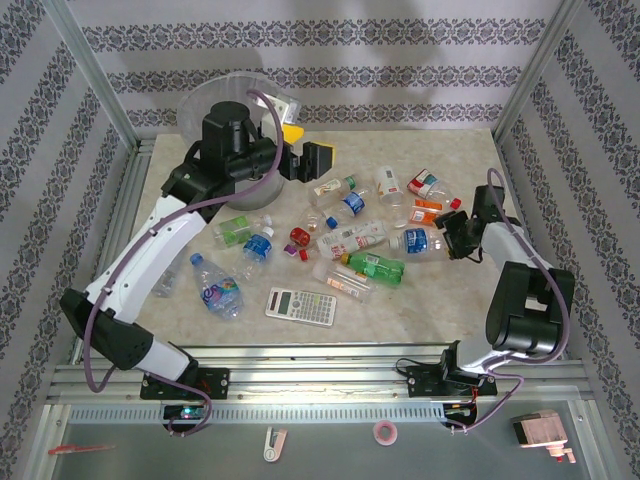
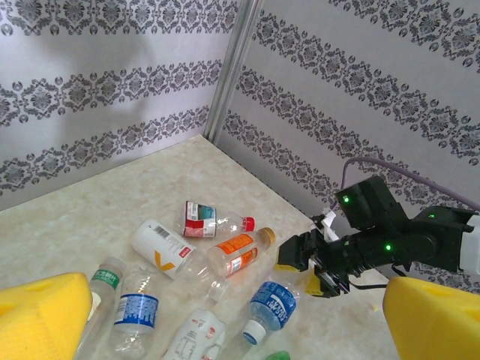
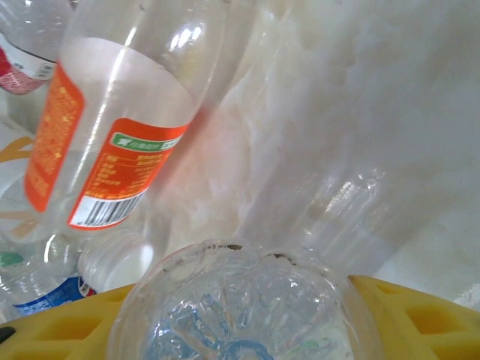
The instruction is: Throw the plastic bottles in the bin
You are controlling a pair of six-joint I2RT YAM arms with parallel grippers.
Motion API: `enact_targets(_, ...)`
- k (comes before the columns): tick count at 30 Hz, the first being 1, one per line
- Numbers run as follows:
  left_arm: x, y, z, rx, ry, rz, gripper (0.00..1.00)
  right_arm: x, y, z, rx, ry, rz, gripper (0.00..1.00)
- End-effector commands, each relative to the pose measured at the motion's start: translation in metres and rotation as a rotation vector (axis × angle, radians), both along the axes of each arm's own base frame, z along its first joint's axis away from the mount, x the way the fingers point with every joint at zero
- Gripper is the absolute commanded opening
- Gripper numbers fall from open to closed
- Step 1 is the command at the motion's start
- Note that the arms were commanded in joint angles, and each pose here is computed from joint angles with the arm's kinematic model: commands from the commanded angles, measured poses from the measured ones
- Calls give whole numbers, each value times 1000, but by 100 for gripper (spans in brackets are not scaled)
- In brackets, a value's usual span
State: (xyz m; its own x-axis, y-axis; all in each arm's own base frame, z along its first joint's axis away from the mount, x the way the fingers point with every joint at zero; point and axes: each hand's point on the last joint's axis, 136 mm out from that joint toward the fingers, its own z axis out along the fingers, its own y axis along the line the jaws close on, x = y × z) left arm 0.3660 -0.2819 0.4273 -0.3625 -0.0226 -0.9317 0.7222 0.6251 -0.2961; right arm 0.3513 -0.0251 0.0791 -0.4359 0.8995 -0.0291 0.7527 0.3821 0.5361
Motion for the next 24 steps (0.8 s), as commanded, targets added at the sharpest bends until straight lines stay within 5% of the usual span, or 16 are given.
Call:
enact_targets(1, -5, -20, 8, -53, -21, -61, 100, 4, -1, 21, 3, -34, 8, 53)
enact_targets(10, -9, -53, -28, -79, 87, -169, 100, 2, 9, 76, -28, -162, 116, 49)
enact_targets(24, -47, -107, -88, 58, 207, -419, 100, 8, 32, 192, -191, -464, 324, 47)
